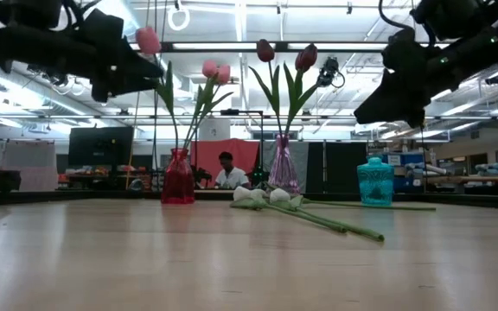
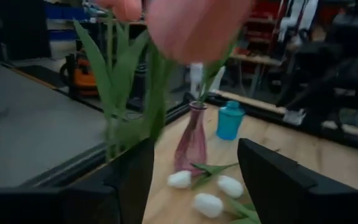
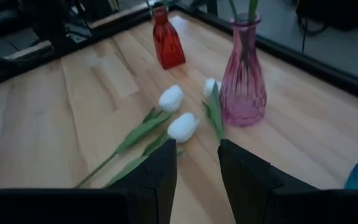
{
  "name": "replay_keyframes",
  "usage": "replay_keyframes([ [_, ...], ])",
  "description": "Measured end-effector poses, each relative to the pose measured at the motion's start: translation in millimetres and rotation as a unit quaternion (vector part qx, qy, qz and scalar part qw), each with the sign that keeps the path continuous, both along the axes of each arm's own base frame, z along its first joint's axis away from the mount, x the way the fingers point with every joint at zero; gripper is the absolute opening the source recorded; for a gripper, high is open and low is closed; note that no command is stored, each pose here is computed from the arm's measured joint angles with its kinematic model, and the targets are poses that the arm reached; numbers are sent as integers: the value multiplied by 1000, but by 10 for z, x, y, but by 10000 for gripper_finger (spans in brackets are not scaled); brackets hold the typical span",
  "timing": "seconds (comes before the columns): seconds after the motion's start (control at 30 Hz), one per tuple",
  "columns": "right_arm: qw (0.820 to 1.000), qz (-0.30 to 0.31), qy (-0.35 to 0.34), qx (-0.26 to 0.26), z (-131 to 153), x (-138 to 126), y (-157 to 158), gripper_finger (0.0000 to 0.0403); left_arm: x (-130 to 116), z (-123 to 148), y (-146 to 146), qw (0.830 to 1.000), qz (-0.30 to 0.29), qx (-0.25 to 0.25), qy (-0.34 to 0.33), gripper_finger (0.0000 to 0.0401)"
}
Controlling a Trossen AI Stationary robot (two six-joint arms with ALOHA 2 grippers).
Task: Sort flowers into vase by color
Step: Put the top white flower into the blue vase
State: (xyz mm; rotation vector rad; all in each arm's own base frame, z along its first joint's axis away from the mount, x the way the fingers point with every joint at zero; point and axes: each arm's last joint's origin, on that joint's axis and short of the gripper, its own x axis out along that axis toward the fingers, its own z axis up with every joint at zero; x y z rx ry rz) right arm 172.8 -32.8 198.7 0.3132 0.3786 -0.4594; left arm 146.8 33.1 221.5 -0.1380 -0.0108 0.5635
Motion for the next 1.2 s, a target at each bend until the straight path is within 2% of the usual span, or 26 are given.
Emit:
replay_keyframes([
  [0.1, 1000, 2, 13, 19, 39, 69, 29, 133, 7, -126, -55, 999, -16, -25, -34, 239],
  [0.2, 999, 4, 20, 30, 79, 167, 67, 133, 2, -226, -95, 998, -29, -28, -48, 238],
  [0.3, 998, 1, 44, 34, 85, 283, 115, 133, -5, -322, -117, 998, -35, -36, -30, 238],
  [0.57, 988, -10, 143, 50, -60, 686, 273, 133, -43, -644, -178, 992, -65, -109, 0, 238],
  [0.67, 984, -17, 169, 59, -138, 850, 284, 133, -73, -777, -195, 990, -59, -127, 21, 238],
  [0.83, 975, -7, 213, 66, -355, 1136, 329, 140, -59, -733, -194, 989, -59, -133, -9, 238],
  [1.03, 970, -20, 240, 30, -454, 1478, 299, 175, -52, -698, -195, 990, -63, -124, -24, 238],
  [1.2, 955, -57, 291, -5, -439, 1519, 137, 196, -45, -684, -207, 989, -71, -123, -30, 238],
])
